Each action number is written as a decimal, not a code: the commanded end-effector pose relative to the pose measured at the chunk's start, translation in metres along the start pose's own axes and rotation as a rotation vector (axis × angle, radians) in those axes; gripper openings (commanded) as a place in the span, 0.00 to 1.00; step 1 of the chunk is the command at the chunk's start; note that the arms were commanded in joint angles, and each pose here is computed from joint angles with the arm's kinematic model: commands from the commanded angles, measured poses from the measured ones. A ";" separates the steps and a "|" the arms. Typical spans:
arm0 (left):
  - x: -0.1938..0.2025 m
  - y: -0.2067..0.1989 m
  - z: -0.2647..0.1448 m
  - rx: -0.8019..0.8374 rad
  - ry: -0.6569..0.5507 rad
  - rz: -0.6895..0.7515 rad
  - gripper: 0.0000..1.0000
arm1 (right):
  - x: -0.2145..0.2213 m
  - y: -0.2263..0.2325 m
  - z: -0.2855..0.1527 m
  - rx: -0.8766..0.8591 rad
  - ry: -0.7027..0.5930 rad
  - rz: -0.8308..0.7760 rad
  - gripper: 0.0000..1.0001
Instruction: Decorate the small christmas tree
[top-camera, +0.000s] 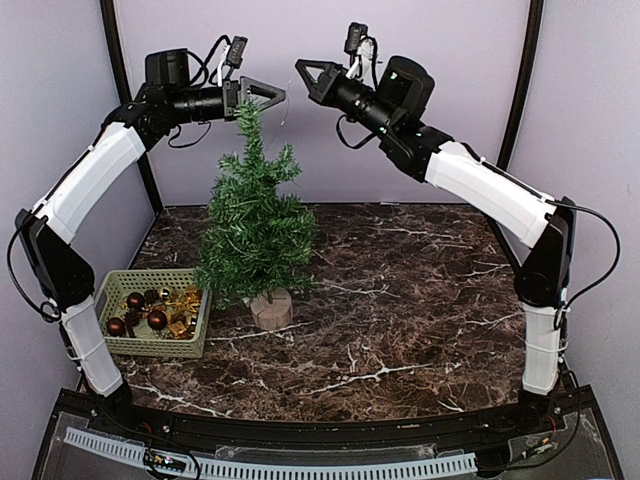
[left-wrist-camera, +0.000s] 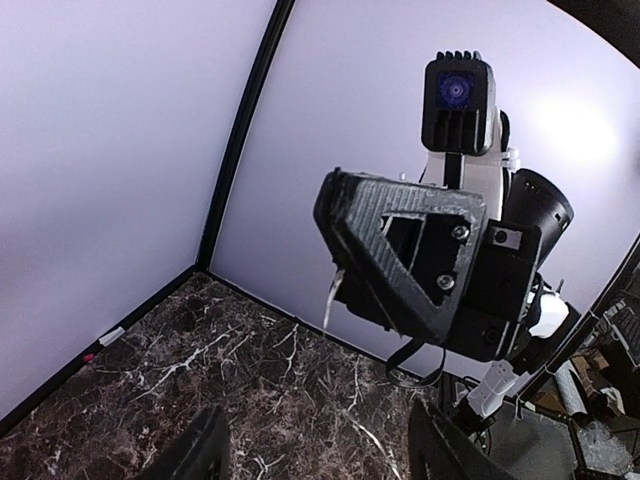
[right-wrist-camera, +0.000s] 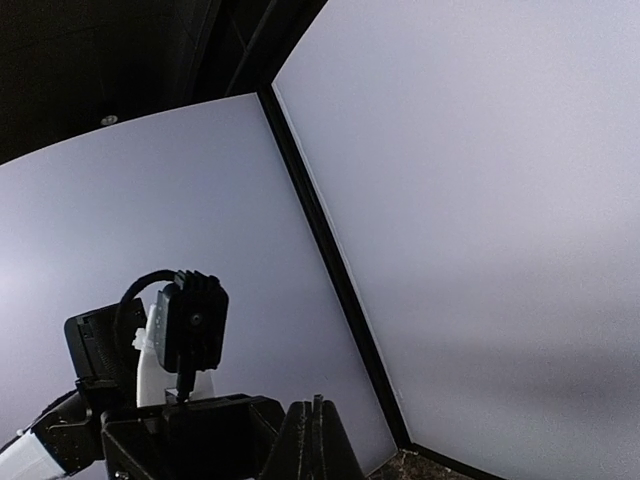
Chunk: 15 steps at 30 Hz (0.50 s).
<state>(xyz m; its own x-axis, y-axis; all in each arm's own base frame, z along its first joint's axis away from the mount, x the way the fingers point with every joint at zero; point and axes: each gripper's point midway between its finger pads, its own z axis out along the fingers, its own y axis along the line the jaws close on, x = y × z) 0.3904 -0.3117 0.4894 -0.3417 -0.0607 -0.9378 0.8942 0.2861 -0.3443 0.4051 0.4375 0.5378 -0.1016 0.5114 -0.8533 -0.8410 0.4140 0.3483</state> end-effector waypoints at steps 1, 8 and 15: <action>-0.015 -0.024 0.001 0.084 -0.034 0.058 0.58 | -0.007 0.021 0.001 -0.087 -0.023 -0.045 0.00; -0.011 -0.024 0.008 0.116 -0.028 0.047 0.36 | 0.001 0.023 0.002 -0.102 0.013 -0.055 0.00; -0.021 -0.031 0.006 0.131 -0.061 0.089 0.00 | 0.003 0.021 0.002 -0.087 0.034 -0.064 0.00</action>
<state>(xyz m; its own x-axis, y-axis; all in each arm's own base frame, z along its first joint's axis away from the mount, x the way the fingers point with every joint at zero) 0.3843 -0.3260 0.4933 -0.3339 -0.0698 -0.9400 0.9189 0.1981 -0.3411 0.3956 0.4486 0.5328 -0.0901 0.4554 -0.8857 -0.8772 0.3848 0.2871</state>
